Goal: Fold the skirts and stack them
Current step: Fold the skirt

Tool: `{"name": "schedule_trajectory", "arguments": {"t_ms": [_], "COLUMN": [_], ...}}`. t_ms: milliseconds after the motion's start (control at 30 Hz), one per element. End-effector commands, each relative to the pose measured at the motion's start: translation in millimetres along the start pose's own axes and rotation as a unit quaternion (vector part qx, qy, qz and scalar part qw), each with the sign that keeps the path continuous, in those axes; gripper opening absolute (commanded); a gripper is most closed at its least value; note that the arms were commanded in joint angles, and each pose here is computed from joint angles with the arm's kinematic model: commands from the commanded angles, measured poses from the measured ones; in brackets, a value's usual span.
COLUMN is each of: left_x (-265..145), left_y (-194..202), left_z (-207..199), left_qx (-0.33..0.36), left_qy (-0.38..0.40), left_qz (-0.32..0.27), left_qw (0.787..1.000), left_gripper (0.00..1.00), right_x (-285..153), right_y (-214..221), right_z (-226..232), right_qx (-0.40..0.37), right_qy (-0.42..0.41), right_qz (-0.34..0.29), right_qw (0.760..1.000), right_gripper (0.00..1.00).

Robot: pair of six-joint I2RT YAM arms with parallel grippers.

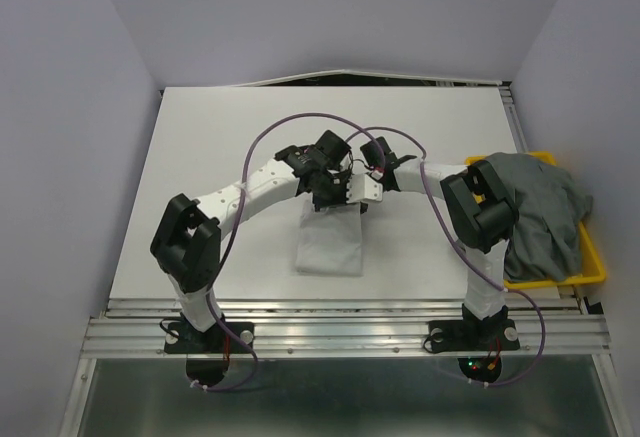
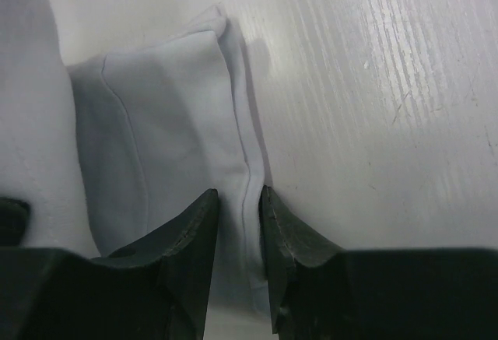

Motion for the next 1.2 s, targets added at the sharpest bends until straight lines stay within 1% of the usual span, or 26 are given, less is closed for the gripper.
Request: {"name": "schedule_trajectory", "arguments": {"t_ms": [0,100,200,233,267,300,333,400,467,533,567,633,667,767,800,833,900,933,967,1000,1033,1067,1100,1133,1167], "left_x": [-4,6,15,17,18,19,18,15,11,4,0,-18,-25,-59,-67,-72,-85,-82,-81,-76,-71,-67,-61,-48,-40], "left_y": [-17,-10,-1,0,3,5,6,9,12,9,8,1,-1,-9,-9,-10,-16,-15,-18,-13,-16,-13,-10,0,4], "left_z": [19,14,7,8,9,9,11,17,24,33,38,50,56,72,74,73,66,58,49,38,34,29,24,16,10], "left_qx": [0.038,0.035,0.031,0.030,0.027,0.025,0.024,0.016,0.005,-0.004,-0.013,-0.023,-0.028,-0.087,-0.089,-0.126,-0.164,-0.183,-0.225,-0.258,-0.317,-0.347,-0.377,-0.411,-0.455], "left_qy": [-0.022,-0.012,-0.003,-0.006,-0.011,-0.012,-0.018,-0.028,-0.043,-0.063,-0.074,-0.101,-0.115,-0.156,-0.164,-0.165,-0.161,-0.151,-0.138,-0.132,-0.126,-0.119,-0.116,-0.113,-0.110], "left_qz": [-0.023,-0.018,-0.011,-0.012,-0.006,-0.005,-0.004,-0.003,0.006,0.006,0.008,-0.004,-0.007,-0.039,-0.045,-0.057,-0.089,-0.096,-0.113,-0.114,-0.129,-0.130,-0.127,-0.116,-0.110], "left_qw": [0.999,0.999,0.999,0.999,1.000,1.000,1.000,0.999,0.999,0.998,0.997,0.995,0.993,0.983,0.981,0.977,0.969,0.967,0.958,0.950,0.931,0.921,0.910,0.897,0.877], "left_gripper": [0.00,0.00,0.00,0.00,0.03,0.04,0.07,0.11,0.21,0.30,0.36,0.40,0.44,0.48,0.48,0.48,0.48,0.48,0.48,0.48,0.46,0.45,0.44,0.44,0.44], "right_x": [6,5,1,1,-2,-3,-6,-15,-26,-37,-42,-54,-61,-84,-92,-101,-113,-115,-123,-121,-127,-129,-130,-128,-135], "right_y": [27,23,18,16,13,10,9,-2,-10,-26,-31,-49,-54,-72,-75,-83,-87,-85,-92,-84,-90,-89,-87,-75,-78], "right_z": [-1,-5,-14,-15,-22,-24,-30,-42,-56,-66,-70,-76,-80,-86,-88,-85,-80,-74,-59,-47,-28,-17,-10,-4,6], "right_qx": [0.035,0.048,0.062,0.063,0.066,0.066,0.075,0.082,0.097,0.097,0.104,0.097,0.102,0.102,0.106,0.102,0.110,0.115,0.117,0.132,0.137,0.147,0.154,0.168,0.167], "right_qy": [-0.002,0.000,0.007,0.009,0.020,0.025,0.035,0.052,0.072,0.085,0.092,0.110,0.122,0.165,0.176,0.188,0.193,0.190,0.178,0.160,0.135,0.121,0.115,0.111,0.112], "right_qz": [0.044,0.039,0.030,0.029,0.025,0.024,0.022,0.008,-0.006,-0.025,-0.031,-0.048,-0.054,-0.071,-0.075,-0.082,-0.090,-0.087,-0.097,-0.090,-0.103,-0.104,-0.106,-0.098,-0.107], "right_qw": [0.998,0.998,0.998,0.998,0.997,0.997,0.996,0.995,0.993,0.991,0.990,0.988,0.986,0.978,0.976,0.974,0.971,0.971,0.972,0.974,0.976,0.976,0.976,0.975,0.974], "right_gripper": [0.35,0.37,0.43,0.46,0.54,0.55,0.59,0.63,0.68,0.71,0.75,0.76,0.77,0.77,0.77,0.77,0.77,0.77,0.76,0.75,0.74,0.74,0.74,0.74,0.74]}}
Point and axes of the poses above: each gripper's point midway between its finger pads, its own x axis out along the fingers, its own z axis along the line the jaws close on, y = z × x, the point moved 1 cm from there along -x, back along the fingers, and after that the axes turned 3 degrees about x, right-handed, at the moved point
